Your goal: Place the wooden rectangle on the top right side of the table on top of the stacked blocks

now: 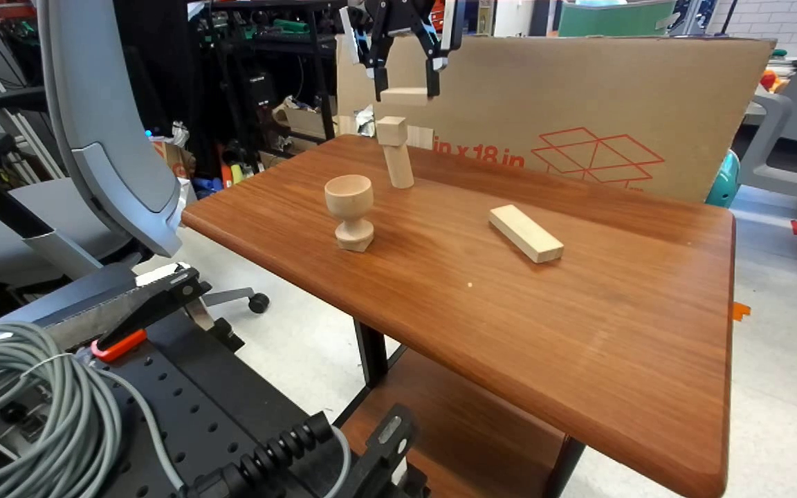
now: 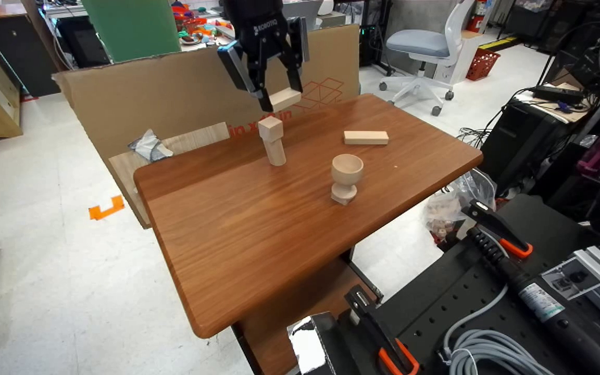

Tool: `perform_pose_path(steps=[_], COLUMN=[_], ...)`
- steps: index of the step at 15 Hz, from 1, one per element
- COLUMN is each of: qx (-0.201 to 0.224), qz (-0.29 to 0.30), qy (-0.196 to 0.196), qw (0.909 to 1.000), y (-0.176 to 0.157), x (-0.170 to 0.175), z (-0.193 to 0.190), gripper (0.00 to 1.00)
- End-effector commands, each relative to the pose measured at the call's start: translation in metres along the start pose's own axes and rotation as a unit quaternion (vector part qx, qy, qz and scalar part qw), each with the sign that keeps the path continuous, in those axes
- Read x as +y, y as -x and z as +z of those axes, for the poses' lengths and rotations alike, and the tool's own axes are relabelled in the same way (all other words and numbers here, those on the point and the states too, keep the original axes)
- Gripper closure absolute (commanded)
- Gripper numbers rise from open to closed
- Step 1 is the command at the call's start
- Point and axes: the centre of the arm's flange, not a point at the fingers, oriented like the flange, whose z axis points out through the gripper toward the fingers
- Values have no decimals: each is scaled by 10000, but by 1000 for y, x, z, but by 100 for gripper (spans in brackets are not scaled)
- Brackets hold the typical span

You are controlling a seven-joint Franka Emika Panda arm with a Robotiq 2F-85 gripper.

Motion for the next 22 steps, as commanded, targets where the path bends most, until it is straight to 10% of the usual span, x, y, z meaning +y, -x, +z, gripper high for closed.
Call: perform_pose_path(steps=[1, 22], qx=[-119, -291], qz=[-100, -150], qy=[190, 289], qw=[9997, 9990], y=[-21, -20], x=[-5, -38], z=[-1, 15], gripper=[58, 58])
